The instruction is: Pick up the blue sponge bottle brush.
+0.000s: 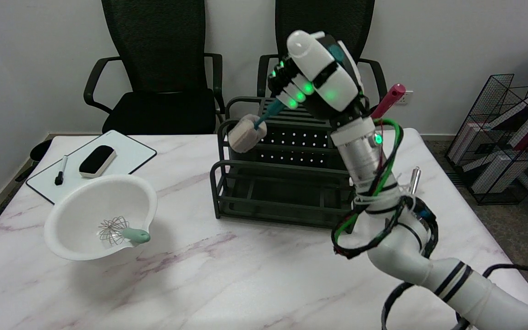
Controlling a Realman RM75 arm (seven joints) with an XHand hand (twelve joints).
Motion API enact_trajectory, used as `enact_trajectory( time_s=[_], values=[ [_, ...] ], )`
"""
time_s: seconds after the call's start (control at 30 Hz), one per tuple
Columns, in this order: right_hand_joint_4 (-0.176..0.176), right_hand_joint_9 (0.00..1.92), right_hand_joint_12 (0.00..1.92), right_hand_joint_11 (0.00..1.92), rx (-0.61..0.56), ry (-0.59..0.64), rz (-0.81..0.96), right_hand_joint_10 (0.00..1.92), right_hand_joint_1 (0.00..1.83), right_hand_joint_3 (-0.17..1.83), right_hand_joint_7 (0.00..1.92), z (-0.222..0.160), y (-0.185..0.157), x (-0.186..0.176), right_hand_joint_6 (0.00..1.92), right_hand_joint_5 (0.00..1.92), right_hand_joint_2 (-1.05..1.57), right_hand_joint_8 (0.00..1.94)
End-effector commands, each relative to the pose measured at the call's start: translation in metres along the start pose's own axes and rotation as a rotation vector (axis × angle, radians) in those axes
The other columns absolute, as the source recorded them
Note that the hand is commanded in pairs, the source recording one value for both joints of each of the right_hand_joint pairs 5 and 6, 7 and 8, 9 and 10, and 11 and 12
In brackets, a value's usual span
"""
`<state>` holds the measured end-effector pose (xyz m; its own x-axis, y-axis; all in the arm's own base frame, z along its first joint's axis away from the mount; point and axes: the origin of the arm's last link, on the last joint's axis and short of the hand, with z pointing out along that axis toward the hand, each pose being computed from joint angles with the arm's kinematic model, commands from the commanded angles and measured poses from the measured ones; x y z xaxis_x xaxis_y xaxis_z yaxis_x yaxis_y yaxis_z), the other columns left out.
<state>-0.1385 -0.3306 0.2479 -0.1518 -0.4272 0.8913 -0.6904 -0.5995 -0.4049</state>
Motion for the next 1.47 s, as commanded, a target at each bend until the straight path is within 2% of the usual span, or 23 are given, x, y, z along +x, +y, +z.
enact_trajectory(
  time_s=[0.03,0.53,0.83,1.17,1.37,1.47],
  values=[
    [0.000,1.92,1.92,1.92,0.067,0.079,0.041,1.92,0.94,0.41,1.92,-0.095,0.003,0.006,1.92,1.92,1.57,1.92],
    [0.000,1.92,1.92,1.92,0.106,0.196,0.057,1.92,0.93,0.47,1.92,-0.118,0.004,0.026,1.92,1.92,1.57,1.92],
    [0.000,1.92,1.89,1.89,0.116,0.200,0.116,1.92,0.94,0.46,1.92,-0.128,0.005,0.032,1.92,1.92,1.57,1.92],
    [0.000,1.92,1.88,1.88,0.150,0.183,0.196,1.92,0.94,0.51,1.92,-0.120,0.001,0.027,1.92,1.92,1.57,1.92],
    [0.000,1.92,1.90,1.90,0.169,0.150,0.257,1.92,0.90,0.73,1.92,-0.116,-0.002,0.010,1.92,1.92,1.57,1.92],
    [0.000,1.92,1.91,1.91,0.154,0.169,0.265,1.92,0.86,0.89,1.92,-0.121,-0.001,0.011,1.92,1.92,1.57,1.92]
  ],
)
